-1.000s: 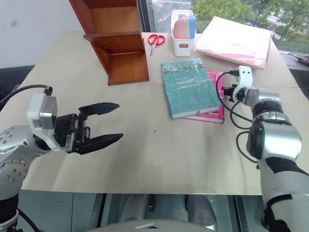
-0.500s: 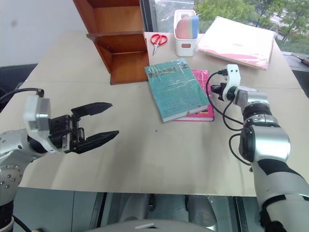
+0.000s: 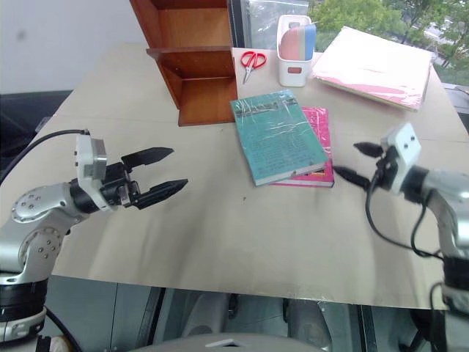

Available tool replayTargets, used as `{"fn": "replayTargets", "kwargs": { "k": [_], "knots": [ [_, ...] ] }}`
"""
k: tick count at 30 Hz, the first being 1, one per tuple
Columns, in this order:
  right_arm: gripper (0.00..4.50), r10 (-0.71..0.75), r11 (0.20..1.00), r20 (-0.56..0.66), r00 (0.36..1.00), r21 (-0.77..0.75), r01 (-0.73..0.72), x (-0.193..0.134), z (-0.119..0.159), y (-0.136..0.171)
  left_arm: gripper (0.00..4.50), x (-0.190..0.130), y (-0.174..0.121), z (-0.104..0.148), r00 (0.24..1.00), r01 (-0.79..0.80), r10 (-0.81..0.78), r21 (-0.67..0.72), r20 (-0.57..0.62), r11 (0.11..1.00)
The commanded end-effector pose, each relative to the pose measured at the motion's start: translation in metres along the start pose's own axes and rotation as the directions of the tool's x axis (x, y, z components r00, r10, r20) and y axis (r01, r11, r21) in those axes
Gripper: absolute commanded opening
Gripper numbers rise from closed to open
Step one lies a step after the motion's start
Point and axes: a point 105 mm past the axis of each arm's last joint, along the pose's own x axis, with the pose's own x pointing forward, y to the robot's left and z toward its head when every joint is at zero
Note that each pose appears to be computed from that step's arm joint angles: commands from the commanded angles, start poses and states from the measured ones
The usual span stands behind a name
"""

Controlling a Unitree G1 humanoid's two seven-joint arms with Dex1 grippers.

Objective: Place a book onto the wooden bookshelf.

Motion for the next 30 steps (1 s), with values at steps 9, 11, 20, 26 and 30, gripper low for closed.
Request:
{"fn": "replayTargets", "kwargs": {
  "k": [9,11,20,26,30],
  "knots": [
    [4.46,0.046,0.982,0.085,0.995,-0.184,-0.029,0.001,0.043,0.054,4.5,0.072,0.038,-0.029,0.99,-0.136,0.078,-0.662,-0.116,0.737],
    [4.46,0.041,0.981,0.09,0.995,-0.194,-0.023,0.005,0.044,0.056,4.5,0.084,0.048,-0.034,0.986,-0.165,0.095,-0.752,-0.135,0.638],
    [4.46,-0.026,0.977,0.125,0.992,-0.209,0.052,0.009,0.046,0.053,4.5,0.134,0.065,-0.04,0.992,-0.098,0.103,-0.951,-0.071,0.295],
    [4.46,-0.053,0.975,0.143,0.988,-0.205,0.081,0.01,0.047,0.049,4.5,0.16,0.055,-0.034,0.998,-0.012,0.063,-0.966,0.004,0.259],
    [4.46,-0.064,0.978,0.154,0.986,-0.189,0.093,0.01,0.048,0.05,4.5,0.173,0.046,-0.027,0.999,0.038,0.024,-0.966,0.045,0.255]
  ]
}}
